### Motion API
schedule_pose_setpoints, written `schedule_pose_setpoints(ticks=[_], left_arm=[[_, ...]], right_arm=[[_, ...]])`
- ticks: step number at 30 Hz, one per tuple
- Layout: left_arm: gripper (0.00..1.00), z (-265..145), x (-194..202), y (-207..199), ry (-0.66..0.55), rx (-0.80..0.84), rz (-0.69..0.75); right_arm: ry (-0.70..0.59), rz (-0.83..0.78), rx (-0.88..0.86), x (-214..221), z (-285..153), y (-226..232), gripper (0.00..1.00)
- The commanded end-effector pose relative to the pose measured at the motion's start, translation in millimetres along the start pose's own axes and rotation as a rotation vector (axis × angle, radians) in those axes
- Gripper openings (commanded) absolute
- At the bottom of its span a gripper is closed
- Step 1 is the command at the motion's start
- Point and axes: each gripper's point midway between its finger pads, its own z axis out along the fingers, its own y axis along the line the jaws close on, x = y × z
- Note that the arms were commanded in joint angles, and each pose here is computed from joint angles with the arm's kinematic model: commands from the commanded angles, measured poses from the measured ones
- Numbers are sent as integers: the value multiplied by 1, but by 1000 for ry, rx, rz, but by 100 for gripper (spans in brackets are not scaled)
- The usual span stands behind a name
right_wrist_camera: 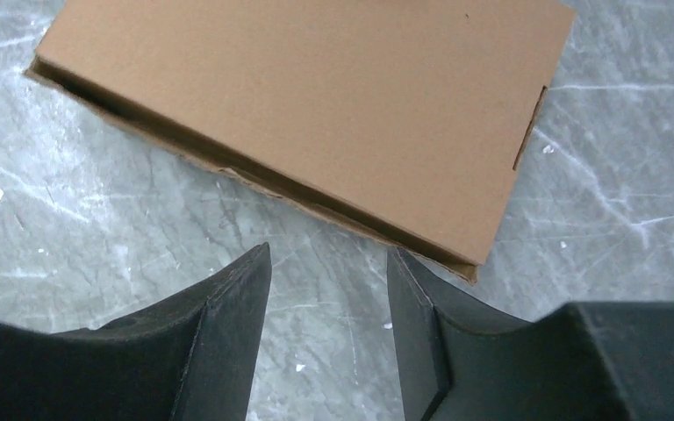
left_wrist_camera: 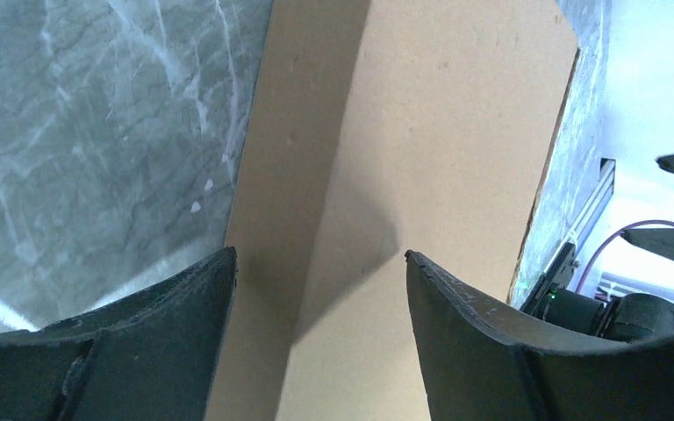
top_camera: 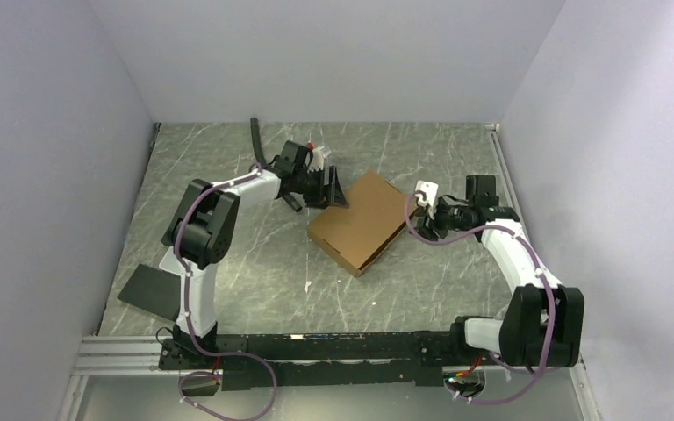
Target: Fold the paper box
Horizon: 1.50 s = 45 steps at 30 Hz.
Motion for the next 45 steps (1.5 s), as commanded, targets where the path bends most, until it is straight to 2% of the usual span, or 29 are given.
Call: schedule_pose_setpoints(ticks=[1,4,7,10,13,14,23,27,31,34,40,43,45], left_arm=[[75,-35,-30,-28,-148,-39,73],[76,-56,-41,-30,-234,-105,107],[77,-82,-44,-28,-321,-178,139],[80,-110,-43,-28,-413,-232,157],[90,-133,-34,-27,-475,-240,133],[97,-141,-30,-28,-490,-238,117],[99,-148,27,-21,-434,-118,13],[96,-144,44,-20,-413,-82,-16],[77,-135,54,-24,-369,-20,-18],[75,-127,59,-23,-338,6,-42],[79,-114,67,-14,-327,26,-106],[85,-113,64,-13,-343,31,-134],[87,-112,62,-14,-358,44,-160]], right_arm=[[-66,128,41,-16,7,-27,55],[-69,147,-31,-11,12,-15,60],[-77,-56,-136,-5,11,13,69],[-58,-220,-154,1,18,22,73],[-10,-358,-189,1,30,28,75],[4,-389,-196,0,34,27,75],[152,-618,-242,3,75,21,74],[180,-630,-201,4,89,14,65],[181,-603,-166,2,97,9,48],[186,-592,-147,8,98,12,42],[165,-582,-149,9,95,22,39],[121,-511,-156,-3,89,24,44],[39,-418,-157,-21,79,23,49]])
